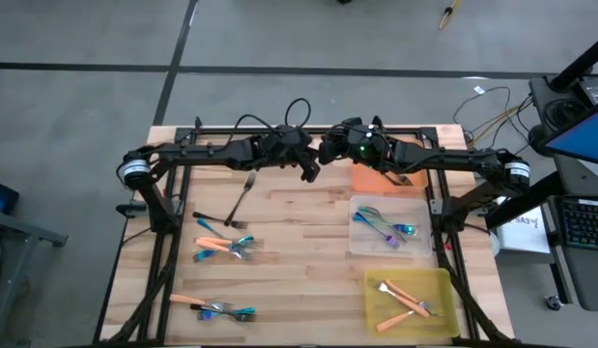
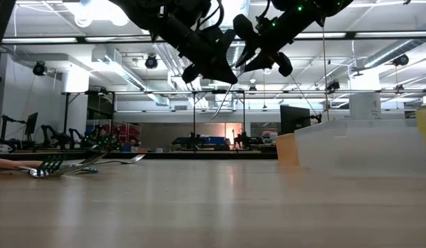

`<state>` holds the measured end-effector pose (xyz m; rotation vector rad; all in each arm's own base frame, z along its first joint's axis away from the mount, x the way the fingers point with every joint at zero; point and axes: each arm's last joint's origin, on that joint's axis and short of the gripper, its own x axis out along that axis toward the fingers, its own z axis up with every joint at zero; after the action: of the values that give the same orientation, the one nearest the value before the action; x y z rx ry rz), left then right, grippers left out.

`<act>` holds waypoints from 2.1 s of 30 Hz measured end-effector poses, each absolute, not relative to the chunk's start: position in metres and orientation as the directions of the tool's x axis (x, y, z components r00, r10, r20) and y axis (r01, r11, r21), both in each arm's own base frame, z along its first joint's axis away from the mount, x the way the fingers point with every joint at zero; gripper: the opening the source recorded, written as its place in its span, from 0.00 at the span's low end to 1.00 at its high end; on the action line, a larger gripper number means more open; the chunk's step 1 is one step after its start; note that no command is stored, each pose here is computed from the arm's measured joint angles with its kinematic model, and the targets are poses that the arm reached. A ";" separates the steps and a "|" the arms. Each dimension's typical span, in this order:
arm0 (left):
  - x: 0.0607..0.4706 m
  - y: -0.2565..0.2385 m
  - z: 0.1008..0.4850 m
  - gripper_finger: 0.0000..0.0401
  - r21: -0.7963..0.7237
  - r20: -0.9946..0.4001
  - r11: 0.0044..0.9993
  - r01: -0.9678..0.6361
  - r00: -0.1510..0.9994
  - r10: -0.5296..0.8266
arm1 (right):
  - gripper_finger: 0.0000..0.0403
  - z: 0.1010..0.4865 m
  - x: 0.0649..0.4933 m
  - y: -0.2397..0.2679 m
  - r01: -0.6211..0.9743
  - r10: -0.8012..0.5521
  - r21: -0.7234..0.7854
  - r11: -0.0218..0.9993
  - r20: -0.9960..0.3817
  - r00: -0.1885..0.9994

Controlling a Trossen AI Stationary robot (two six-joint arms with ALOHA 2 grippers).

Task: Sort silverware by color (type)
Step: Put the black fork into the orange bin

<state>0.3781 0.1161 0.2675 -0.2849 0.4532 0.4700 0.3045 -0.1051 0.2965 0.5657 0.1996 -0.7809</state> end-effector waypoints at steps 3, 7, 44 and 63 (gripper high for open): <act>0.378 0.116 0.268 0.00 -0.159 -0.480 0.856 -0.492 0.796 0.368 | 0.11 0.296 0.304 -0.106 0.714 -0.609 0.398 0.576 -0.373 0.700; 0.378 0.116 0.268 0.00 -0.161 -0.474 0.856 -0.492 0.799 0.370 | 0.03 0.296 0.304 -0.106 0.718 -0.613 0.375 0.586 -0.374 0.696; 0.362 0.103 0.242 0.39 -0.034 -0.729 0.908 -0.417 0.632 0.263 | 0.02 0.320 0.198 -0.144 0.841 -0.710 -0.097 0.532 -0.593 0.380; 0.357 0.101 0.237 0.39 -0.035 -0.779 0.894 -0.447 0.572 0.256 | 0.02 0.273 0.192 -0.155 0.394 -0.649 -0.641 0.659 -0.749 -0.133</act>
<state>0.3568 0.1013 0.2373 -0.2388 0.8698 0.4168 0.1923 -0.1550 0.2732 -0.2269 1.4476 -0.9096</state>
